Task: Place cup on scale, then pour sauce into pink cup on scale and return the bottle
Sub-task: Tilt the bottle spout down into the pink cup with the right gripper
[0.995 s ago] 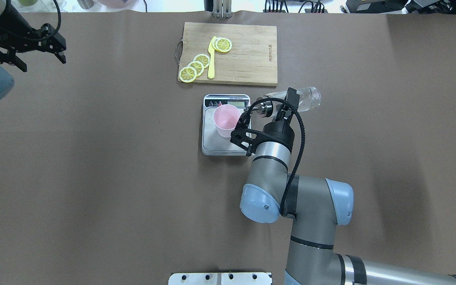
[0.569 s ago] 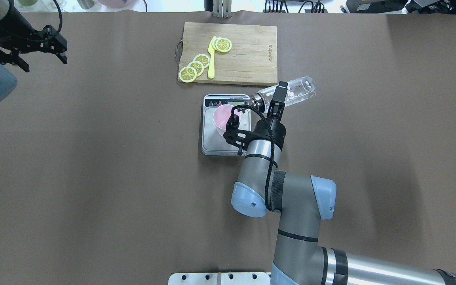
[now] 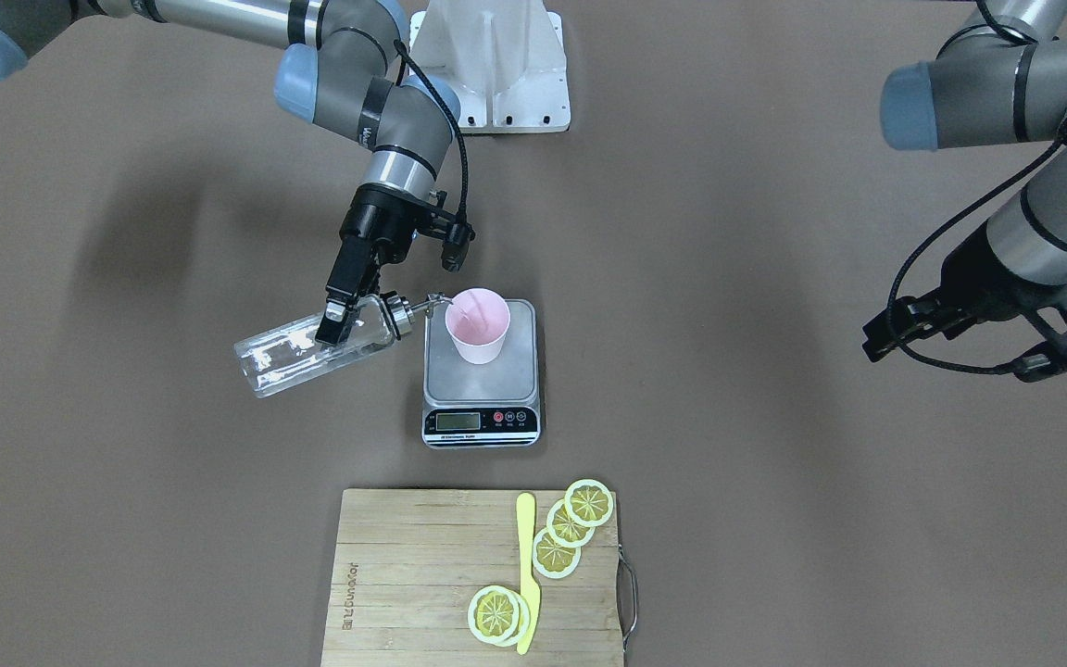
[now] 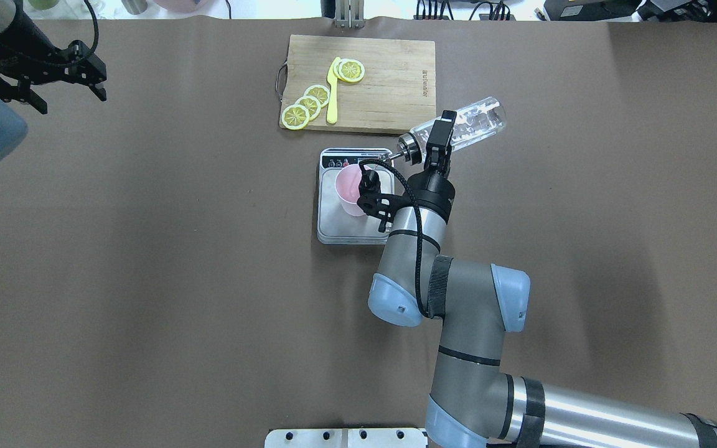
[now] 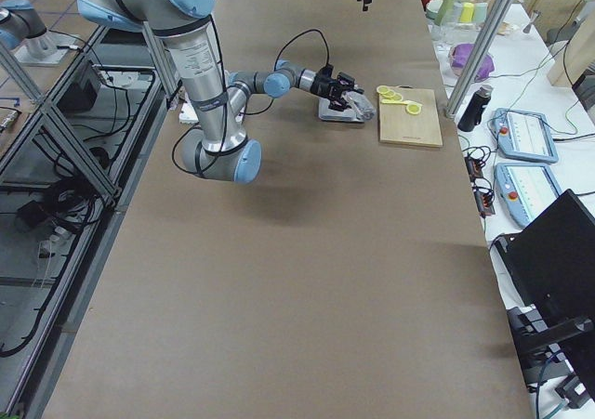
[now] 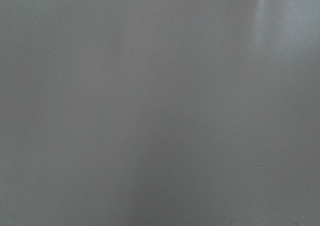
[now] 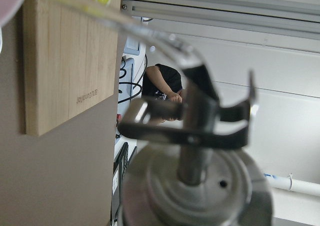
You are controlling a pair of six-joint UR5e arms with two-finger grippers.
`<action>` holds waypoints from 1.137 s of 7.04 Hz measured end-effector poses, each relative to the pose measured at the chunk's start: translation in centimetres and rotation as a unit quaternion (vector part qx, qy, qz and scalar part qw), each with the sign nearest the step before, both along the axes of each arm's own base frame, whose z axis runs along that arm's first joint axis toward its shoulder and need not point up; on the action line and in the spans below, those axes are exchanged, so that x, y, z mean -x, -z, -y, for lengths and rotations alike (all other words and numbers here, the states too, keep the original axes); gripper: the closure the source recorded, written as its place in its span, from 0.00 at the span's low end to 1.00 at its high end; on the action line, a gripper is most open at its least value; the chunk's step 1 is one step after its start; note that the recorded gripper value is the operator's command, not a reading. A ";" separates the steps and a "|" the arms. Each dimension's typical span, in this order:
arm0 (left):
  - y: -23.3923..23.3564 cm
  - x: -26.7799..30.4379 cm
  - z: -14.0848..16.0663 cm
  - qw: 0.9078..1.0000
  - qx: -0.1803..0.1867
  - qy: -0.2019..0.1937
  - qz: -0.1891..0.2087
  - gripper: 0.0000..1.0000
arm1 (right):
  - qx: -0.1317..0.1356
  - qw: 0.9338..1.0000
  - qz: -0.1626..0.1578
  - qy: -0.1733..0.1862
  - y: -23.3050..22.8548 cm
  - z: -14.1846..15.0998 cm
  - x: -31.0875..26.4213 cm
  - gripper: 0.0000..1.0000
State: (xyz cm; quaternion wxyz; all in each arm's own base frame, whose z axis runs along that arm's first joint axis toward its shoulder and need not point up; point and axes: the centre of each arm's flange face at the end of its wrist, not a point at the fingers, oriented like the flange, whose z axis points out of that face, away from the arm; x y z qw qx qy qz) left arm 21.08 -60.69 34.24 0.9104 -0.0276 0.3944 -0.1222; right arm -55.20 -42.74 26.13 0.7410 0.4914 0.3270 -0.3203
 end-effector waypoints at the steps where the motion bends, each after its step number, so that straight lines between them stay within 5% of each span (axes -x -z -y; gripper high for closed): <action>1: -0.1 0.0 0.1 1.000 0.001 0.000 0.001 0.01 | -0.004 1.000 -0.008 -0.005 0.0 0.5 -0.2 1.00; 4: -0.2 0.0 0.1 1.000 0.002 0.000 0.001 0.01 | -0.009 1.000 -0.019 -0.011 -0.3 1.0 -0.2 1.00; 8: -0.2 -0.1 0.1 1.000 0.002 0.000 0.001 0.01 | -0.025 1.000 0.006 -0.013 1.2 0.7 0.4 1.00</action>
